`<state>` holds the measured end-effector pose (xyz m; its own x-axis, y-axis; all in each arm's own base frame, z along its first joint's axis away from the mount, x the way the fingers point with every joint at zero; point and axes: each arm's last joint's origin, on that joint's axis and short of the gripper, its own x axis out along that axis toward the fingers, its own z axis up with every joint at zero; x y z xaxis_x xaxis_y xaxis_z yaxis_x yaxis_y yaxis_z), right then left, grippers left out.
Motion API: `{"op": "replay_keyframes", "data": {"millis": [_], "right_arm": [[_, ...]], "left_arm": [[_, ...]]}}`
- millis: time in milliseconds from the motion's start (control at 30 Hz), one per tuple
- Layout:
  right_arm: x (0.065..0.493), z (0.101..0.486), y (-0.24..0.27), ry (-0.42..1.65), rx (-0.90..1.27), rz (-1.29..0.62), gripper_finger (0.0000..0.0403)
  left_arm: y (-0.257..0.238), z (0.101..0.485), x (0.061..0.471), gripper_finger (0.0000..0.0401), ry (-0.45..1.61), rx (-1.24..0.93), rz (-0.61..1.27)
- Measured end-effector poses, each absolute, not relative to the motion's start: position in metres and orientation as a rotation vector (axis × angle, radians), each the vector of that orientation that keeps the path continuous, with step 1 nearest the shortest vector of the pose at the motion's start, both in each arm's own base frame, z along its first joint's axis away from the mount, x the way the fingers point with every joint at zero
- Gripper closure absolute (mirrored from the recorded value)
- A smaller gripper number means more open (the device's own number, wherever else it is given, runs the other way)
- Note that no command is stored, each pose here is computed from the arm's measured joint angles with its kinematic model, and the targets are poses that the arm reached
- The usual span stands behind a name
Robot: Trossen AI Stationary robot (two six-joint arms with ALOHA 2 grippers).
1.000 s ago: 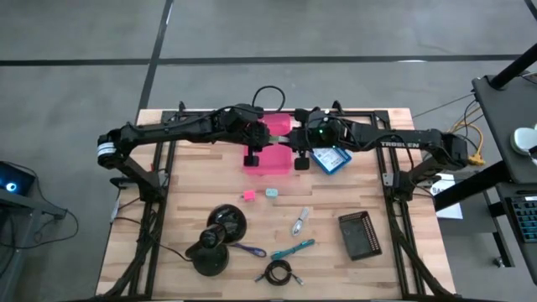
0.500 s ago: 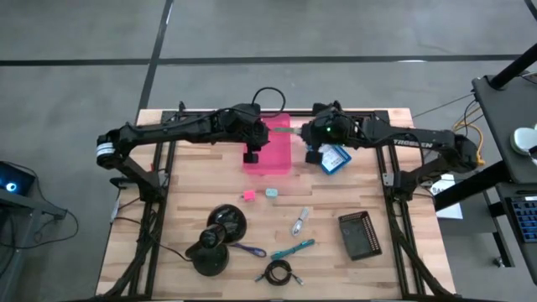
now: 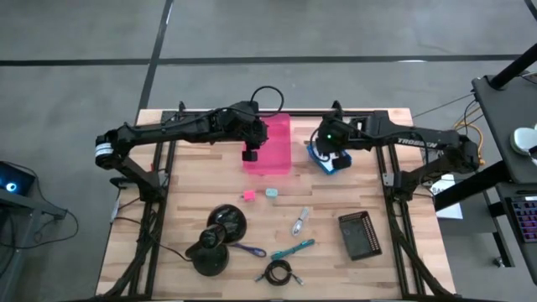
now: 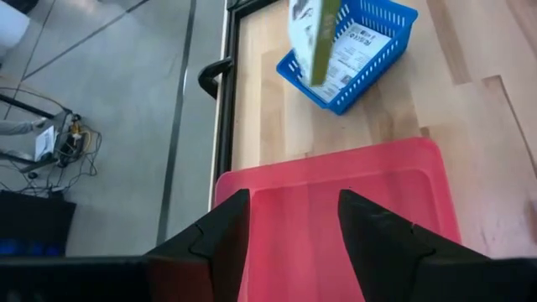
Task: Pick and place items into bin
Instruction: Put the card reader box into the blue bin
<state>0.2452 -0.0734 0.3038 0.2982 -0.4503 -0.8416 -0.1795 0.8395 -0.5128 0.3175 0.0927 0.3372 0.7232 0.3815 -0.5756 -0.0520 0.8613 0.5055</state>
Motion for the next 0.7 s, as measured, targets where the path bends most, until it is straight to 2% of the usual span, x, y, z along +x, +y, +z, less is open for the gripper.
{"op": "replay_keyframes", "data": {"millis": [400, 700], "right_arm": [[0.235, 0.267, -0.072, 1.431, -0.715, -0.016, 0.0372], [0.233, 0.246, -0.079, 1.453, -0.813, -0.020, 0.0372]], "left_arm": [[0.093, 0.337, 0.317, 0.0234, 0.728, 0.483, 0.256], [0.093, 0.338, 0.317, 0.0234, 0.730, 0.484, 0.264]]}}
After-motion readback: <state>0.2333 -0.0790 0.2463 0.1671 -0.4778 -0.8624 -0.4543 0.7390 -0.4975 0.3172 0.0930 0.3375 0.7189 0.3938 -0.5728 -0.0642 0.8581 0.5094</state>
